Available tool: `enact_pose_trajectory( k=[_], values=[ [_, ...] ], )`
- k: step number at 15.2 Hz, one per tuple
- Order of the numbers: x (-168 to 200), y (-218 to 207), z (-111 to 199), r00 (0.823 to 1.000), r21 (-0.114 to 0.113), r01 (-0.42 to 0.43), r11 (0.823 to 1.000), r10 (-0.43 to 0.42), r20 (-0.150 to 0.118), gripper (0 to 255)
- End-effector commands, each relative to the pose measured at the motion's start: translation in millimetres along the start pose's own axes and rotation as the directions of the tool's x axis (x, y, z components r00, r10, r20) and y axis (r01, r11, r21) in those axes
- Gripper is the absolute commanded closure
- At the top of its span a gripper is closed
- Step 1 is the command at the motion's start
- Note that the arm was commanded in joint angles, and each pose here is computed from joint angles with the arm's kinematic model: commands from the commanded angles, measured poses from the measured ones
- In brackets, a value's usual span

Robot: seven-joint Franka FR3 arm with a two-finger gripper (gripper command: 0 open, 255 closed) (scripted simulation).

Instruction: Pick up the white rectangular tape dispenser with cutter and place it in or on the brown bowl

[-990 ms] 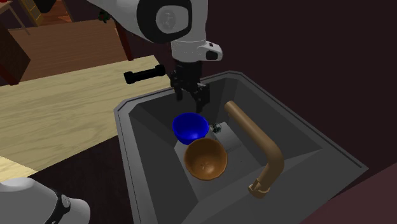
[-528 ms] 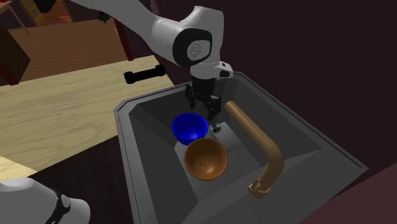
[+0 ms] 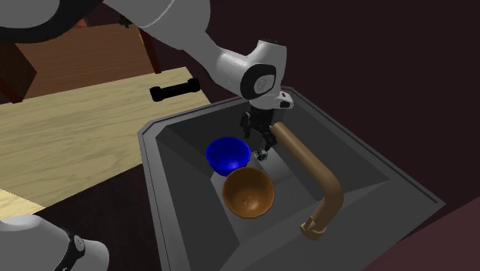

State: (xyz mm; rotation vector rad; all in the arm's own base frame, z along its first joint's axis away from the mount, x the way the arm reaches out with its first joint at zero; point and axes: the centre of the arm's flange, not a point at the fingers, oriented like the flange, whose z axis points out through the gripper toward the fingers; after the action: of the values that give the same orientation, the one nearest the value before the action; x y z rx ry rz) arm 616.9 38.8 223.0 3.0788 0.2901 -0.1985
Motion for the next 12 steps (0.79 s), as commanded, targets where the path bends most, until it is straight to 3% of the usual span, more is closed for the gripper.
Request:
enact_pose_trajectory(
  k=[1, 3, 12],
  values=[
    [20, 0, 19, 1.0, 0.001, 0.002, 1.0, -0.002, 0.007, 0],
    [39, 0, 38, 1.0, 0.002, 0.005, 1.0, -0.005, 0.013, 0],
    [40, 0, 79, 1.0, 0.002, 0.005, 1.0, -0.005, 0.013, 0]
  ],
)
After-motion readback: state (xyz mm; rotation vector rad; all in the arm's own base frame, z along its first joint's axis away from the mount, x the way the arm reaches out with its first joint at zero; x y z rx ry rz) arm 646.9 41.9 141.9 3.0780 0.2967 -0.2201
